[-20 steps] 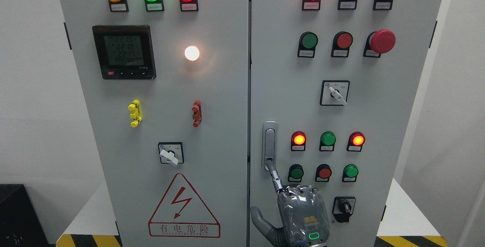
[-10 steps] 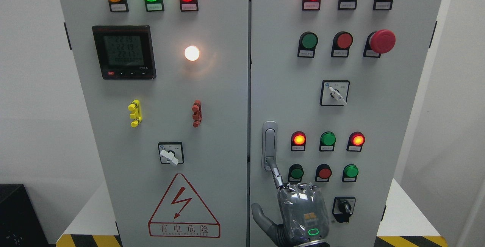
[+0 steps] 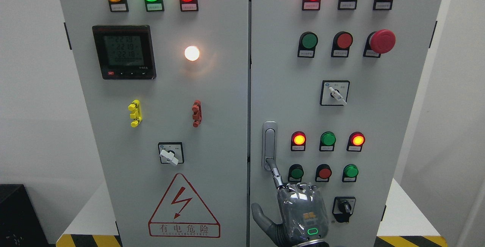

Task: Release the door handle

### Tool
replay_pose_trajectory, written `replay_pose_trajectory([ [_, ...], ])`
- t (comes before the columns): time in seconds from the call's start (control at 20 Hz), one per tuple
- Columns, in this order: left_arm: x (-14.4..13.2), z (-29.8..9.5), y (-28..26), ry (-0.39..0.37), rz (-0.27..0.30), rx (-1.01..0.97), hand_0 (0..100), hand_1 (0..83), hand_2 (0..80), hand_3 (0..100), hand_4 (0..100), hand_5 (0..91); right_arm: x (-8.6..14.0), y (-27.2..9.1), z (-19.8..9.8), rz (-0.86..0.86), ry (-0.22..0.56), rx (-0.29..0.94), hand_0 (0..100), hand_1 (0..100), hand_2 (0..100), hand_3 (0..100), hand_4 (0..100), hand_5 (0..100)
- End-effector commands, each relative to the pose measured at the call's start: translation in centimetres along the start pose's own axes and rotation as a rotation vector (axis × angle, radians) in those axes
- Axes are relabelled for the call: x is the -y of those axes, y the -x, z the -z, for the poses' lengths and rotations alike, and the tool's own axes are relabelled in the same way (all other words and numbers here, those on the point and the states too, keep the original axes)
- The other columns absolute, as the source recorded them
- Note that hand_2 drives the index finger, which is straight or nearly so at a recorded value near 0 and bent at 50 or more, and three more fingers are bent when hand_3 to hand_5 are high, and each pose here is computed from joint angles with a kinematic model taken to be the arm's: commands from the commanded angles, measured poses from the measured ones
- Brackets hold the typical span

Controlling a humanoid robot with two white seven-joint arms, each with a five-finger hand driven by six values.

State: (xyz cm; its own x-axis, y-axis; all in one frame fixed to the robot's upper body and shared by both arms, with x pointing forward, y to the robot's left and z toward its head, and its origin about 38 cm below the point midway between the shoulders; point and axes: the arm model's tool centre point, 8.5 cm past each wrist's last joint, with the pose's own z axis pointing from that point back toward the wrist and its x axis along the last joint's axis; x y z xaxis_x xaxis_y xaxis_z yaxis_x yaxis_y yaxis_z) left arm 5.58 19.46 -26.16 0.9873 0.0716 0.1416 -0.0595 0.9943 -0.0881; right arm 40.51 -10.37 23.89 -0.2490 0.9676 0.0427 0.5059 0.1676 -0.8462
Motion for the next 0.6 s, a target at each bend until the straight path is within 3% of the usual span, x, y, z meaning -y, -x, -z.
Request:
replay_pose_trajectory([
  [0.0, 0.08, 0.07, -0.68, 0.003, 0.022, 0.018, 0, 0.0, 2.1, 9, 1, 0.0, -0.20, 0.09, 0.00, -0.001, -0.008, -0.003, 25, 33, 0, 100, 100, 99],
  [0.55, 0.08, 0.07, -0.68, 0.003, 0.022, 0.018, 0, 0.0, 2.3, 9, 1, 0.0, -0.60, 0.01, -0.21, 0.001, -0.043, -0.004, 25, 33, 0, 100, 100, 99],
])
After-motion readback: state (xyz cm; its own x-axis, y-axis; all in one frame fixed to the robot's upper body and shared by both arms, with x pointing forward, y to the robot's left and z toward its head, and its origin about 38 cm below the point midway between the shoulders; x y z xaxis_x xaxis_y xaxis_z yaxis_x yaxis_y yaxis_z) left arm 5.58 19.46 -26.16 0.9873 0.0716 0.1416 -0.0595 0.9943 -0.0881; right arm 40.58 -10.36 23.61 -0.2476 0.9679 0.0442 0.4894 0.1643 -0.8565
